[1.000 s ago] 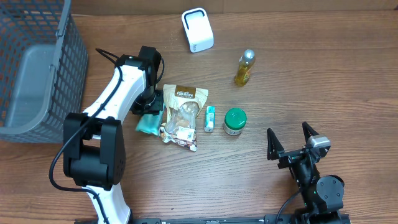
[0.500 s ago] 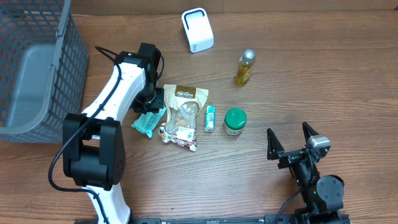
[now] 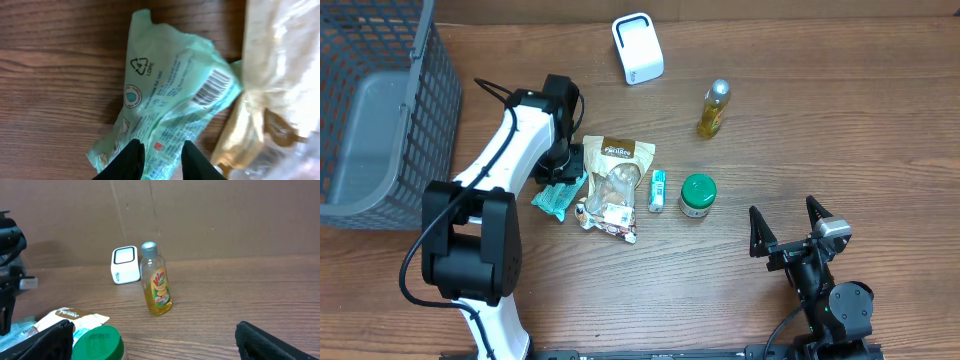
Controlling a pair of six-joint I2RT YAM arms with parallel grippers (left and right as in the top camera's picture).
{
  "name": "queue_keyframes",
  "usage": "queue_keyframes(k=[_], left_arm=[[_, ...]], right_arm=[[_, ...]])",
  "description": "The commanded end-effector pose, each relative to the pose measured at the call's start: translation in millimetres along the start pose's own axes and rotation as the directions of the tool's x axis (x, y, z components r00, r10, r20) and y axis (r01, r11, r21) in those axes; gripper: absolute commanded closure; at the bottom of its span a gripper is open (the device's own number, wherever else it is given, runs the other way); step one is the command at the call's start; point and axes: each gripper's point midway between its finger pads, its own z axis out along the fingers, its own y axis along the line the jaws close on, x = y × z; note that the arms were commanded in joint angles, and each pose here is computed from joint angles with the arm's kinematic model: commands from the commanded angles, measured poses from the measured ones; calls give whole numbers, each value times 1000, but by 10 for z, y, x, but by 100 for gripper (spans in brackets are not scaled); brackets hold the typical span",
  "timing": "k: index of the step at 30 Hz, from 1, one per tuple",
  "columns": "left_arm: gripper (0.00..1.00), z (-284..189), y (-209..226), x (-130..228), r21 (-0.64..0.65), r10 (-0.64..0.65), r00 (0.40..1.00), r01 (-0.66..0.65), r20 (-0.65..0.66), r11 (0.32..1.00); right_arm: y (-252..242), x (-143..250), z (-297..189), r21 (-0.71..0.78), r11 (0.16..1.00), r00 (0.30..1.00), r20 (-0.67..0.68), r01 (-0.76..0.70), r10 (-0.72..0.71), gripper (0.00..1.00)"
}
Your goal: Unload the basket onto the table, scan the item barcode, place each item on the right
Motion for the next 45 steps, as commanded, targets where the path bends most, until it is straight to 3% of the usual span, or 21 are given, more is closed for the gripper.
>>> queue_keyframes(k=[1, 7, 11, 16, 26, 29, 31, 37, 45], left_arm=[[71, 46, 34, 69, -24, 7, 1000, -7, 7, 1000], [70, 311, 51, 212, -30, 9, 1000, -9, -15, 1000], [63, 395, 63, 258, -31, 7, 1000, -8, -20, 999], [63, 363, 56, 229, -28, 7, 1000, -8, -14, 1000], [67, -318, 20, -117, -14, 6, 999, -5, 53, 1000], [55, -521, 8, -223, -5, 3, 996, -3, 89, 1000], [52, -540, 3, -251, -2, 2, 995, -2, 100, 1000], [68, -480, -4, -232, -1, 0, 996, 0, 89, 1000], [70, -270, -65, -146, 31, 2, 998, -3, 59, 1000]], right_arm=[[-8, 18, 3, 1, 1000, 1000, 4, 4, -4, 0], [-8, 18, 3, 1, 1000, 1000, 4, 4, -4, 0], [-7, 18, 3, 1, 1000, 1000, 4, 4, -4, 0], [-8, 18, 3, 1, 1000, 1000, 4, 4, -4, 0], [-8, 18, 3, 1, 1000, 1000, 4, 4, -4, 0], [-8, 18, 3, 1, 1000, 1000, 4, 4, -4, 0], [-8, 18, 3, 1, 1000, 1000, 4, 4, -4, 0], [-8, 18, 3, 1, 1000, 1000, 4, 4, -4, 0], [-7, 18, 3, 1, 1000, 1000, 4, 4, -4, 0]])
